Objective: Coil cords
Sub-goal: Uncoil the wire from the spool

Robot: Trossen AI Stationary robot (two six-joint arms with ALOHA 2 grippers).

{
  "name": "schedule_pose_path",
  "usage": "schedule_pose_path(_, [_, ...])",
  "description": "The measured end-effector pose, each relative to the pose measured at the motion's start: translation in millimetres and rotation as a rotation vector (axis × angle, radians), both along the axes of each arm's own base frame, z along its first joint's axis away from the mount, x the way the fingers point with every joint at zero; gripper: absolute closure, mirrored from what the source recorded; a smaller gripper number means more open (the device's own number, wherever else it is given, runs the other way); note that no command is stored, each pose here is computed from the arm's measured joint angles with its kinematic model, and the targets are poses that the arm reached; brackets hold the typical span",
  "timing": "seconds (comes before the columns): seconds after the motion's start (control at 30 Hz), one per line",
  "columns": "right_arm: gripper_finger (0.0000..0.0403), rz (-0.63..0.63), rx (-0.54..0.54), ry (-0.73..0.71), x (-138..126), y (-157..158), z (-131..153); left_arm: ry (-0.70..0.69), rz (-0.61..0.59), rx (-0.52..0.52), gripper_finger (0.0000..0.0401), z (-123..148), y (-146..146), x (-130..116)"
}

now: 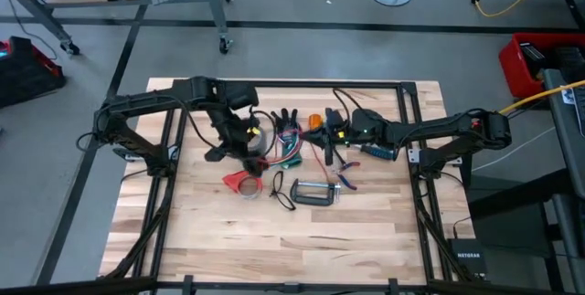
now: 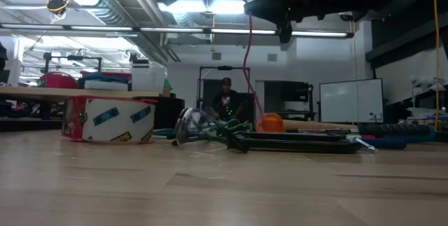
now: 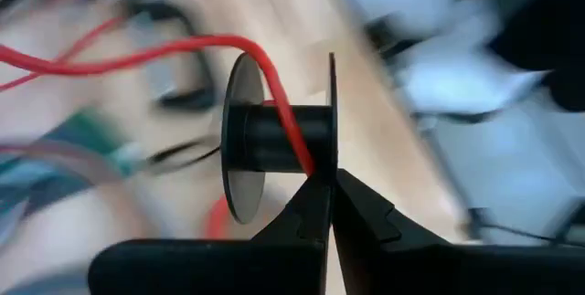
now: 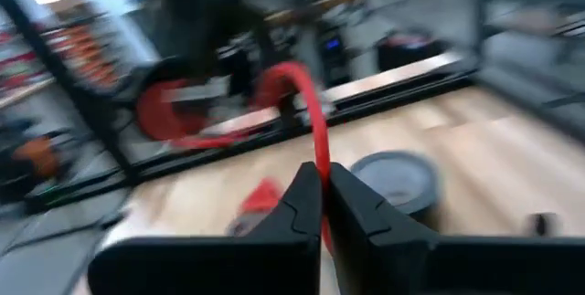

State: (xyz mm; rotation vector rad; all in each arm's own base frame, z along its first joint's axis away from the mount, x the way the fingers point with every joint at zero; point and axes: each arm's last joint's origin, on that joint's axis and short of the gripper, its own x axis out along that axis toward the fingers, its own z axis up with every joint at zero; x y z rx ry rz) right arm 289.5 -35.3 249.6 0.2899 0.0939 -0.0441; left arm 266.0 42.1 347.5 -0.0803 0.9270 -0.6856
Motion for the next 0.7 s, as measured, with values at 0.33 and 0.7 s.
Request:
schedule_pose_path(0.33, [0.0397, -0.182, -0.032, 0.004, 3, -6, 7, -0.334, -0.351, -0.23, 0.0401, 0, -32, 29])
schedule_pose_path(0.7, [0.0397, 0.119, 0.106, 0.159, 14, 2, -15, -0.653, -0.231, 0.098, 0.0401, 20, -24, 55])
